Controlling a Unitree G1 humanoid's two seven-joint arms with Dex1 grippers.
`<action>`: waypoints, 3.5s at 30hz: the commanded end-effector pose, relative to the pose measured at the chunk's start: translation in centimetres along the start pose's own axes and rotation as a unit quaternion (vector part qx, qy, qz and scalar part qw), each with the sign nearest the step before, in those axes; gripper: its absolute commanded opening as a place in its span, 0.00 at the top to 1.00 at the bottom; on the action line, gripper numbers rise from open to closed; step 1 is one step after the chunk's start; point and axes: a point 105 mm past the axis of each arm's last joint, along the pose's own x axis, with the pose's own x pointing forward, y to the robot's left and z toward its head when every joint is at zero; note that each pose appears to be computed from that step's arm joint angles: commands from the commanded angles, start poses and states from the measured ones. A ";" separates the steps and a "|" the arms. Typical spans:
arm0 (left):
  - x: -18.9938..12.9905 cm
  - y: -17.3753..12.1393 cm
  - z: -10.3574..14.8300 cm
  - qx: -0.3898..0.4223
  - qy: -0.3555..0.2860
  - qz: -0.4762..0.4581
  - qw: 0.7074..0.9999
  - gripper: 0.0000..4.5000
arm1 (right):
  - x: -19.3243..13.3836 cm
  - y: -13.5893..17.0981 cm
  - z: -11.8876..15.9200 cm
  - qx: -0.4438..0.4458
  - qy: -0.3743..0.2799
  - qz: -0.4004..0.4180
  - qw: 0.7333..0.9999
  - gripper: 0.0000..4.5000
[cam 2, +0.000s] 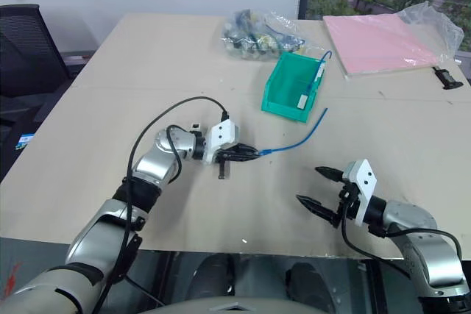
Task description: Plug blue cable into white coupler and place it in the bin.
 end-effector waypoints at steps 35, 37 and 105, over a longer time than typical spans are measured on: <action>-0.8 -7.3 7.4 -0.300 -0.234 -0.090 0.920 0.30 | 3.0 2.6 7.9 0.239 -0.205 0.092 0.945 1.00; -1.4 -8.0 6.5 -0.228 -0.199 -0.026 0.953 0.20 | 2.8 1.8 7.7 0.232 -0.209 0.069 0.947 1.00; 3.1 -4.7 -2.9 0.087 -0.018 -0.191 0.978 0.89 | 5.4 0.4 4.6 -0.183 -0.033 0.177 0.967 1.00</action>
